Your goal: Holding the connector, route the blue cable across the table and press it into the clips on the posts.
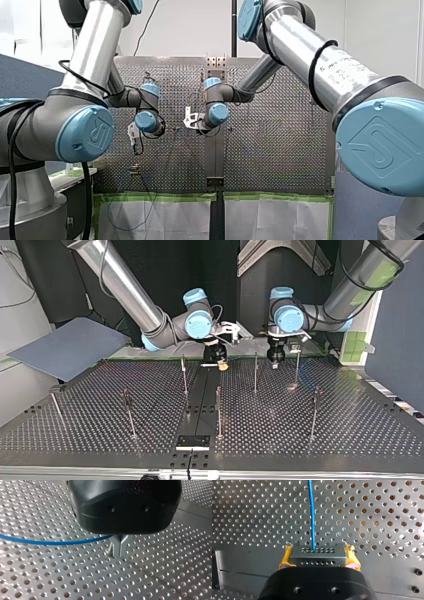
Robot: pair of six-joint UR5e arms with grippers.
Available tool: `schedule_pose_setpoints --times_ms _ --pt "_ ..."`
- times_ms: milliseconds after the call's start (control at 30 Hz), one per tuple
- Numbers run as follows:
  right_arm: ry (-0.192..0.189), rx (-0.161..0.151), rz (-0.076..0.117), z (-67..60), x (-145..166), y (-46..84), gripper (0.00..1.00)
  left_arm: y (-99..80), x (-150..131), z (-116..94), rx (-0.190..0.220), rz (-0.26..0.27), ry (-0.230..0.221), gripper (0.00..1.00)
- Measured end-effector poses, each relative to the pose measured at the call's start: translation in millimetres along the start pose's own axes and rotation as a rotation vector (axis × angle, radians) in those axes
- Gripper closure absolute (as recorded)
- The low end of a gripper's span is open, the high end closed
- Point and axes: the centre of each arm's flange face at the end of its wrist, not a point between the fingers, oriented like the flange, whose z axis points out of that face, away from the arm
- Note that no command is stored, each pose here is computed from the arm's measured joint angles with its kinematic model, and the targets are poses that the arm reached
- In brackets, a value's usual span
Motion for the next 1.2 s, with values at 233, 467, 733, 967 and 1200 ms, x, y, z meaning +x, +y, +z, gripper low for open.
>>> schedule_pose_setpoints --times_ms 233,467,733,967,1200 --pt "0.005 -0.010 0.003 2.5 1 8.1 1.00 1.2 5 24 0.010 -0.027 -0.013 1.00" --pt "0.030 -0.022 0.008 7.3 5 18.6 1.00 -0.6 -12 42 0.020 -0.038 -0.045 1.00" --pt "0.070 -0.032 0.016 14.4 11 34.1 1.00 -0.9 -24 51 0.022 -0.038 -0.060 1.00" --pt "0.073 -0.026 0.017 15.7 12 37.8 1.00 -1.0 -24 51 0.021 -0.033 -0.055 1.00" --pt "0.072 -0.024 0.017 15.7 12 37.9 1.00 -0.7 -22 49 0.013 -0.022 -0.037 0.91"
